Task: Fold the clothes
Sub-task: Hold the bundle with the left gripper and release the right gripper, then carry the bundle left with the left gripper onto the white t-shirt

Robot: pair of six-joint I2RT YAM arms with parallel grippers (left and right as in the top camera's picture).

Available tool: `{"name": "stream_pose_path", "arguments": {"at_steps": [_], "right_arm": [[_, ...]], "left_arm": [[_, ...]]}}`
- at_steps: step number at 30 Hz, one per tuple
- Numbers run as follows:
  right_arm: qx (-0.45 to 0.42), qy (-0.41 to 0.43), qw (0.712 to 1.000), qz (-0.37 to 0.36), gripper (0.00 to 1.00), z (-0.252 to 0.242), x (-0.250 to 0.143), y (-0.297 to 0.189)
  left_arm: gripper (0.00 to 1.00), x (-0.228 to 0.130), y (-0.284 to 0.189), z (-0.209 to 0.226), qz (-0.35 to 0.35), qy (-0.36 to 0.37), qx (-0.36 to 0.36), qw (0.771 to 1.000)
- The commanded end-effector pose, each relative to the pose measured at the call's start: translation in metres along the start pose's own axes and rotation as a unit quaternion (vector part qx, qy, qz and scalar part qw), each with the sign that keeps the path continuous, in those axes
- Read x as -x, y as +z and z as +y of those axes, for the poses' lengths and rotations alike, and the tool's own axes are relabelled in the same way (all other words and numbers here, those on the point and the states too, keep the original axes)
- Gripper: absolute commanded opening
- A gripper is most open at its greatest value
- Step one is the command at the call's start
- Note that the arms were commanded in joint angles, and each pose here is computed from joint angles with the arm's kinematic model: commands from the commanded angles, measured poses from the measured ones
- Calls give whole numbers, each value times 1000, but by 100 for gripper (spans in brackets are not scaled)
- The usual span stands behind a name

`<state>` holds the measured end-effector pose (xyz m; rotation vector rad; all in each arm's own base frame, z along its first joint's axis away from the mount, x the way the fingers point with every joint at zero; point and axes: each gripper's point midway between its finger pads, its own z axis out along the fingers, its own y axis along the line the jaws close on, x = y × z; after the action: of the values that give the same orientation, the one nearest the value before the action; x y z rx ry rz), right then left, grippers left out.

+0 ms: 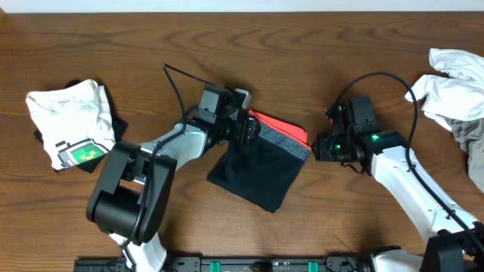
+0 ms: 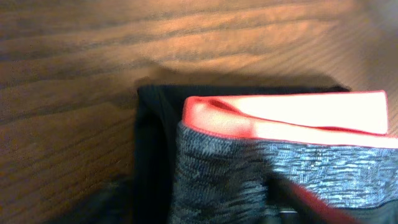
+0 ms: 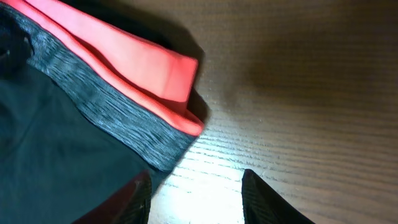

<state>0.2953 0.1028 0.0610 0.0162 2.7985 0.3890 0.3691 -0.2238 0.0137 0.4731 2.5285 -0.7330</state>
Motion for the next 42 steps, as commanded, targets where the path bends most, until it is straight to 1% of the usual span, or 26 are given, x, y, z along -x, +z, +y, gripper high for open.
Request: {"name": "stream_pose_path", "arguments": {"at_steps": [1, 2, 3, 4, 6, 9, 11, 12, 18, 21, 23, 28, 31, 36, 42], "right_arm": [[0, 6, 1000, 3, 45, -2, -3, -3], [-1, 6, 1000, 5, 45, -2, -3, -3], [-1, 6, 1000, 6, 45, -2, -4, -3], [-1, 6, 1000, 8, 45, -3, -5, -3], [-2, 7, 1000, 10, 45, -3, -6, -3], [-3, 8, 1000, 13, 44, -3, -8, -3], [-4, 8, 1000, 15, 44, -4, -9, -3], [-4, 8, 1000, 16, 44, -4, -9, -3], [-6, 10, 1000, 24, 44, -5, -13, -3], [-7, 10, 1000, 28, 44, -5, -15, -3], [-8, 11, 999, 30, 44, -6, -16, -3], [-11, 12, 999, 36, 44, -7, -19, -4], [-13, 13, 999, 41, 44, -8, -22, -4], [-15, 15, 999, 50, 44, -9, -26, -4], [-20, 17, 998, 60, 44, -11, -31, -5]], "left_arm": [[46, -25, 14, 10, 37, -19, 9, 999], [37, -24, 14, 10, 35, -19, 8, 999], [32, -23, 14, 10, 33, -18, 8, 999], [29, -22, 14, 9, 32, -18, 8, 999], [27, -22, 14, 9, 32, -18, 7, 999], [19, -23, 14, 2, 35, -18, -13, 999], [8, -23, 13, -1, 36, -19, -23, 999], [6, -23, 13, -2, 37, -19, -25, 999], [6, -19, 6, -7, 34, -18, -35, 999], [6, -3, -11, -9, 12, -15, -30, 999], [6, 10, -31, -5, -7, -17, -11, 1000], [6, 43, -91, 15, -62, -13, 68, 996], [6, 55, -126, 28, -86, 1, 117, 989], [6, 64, -174, 62, -109, 23, 226, 968], [6, 70, -211, 97, -120, 23, 308, 944]]}}
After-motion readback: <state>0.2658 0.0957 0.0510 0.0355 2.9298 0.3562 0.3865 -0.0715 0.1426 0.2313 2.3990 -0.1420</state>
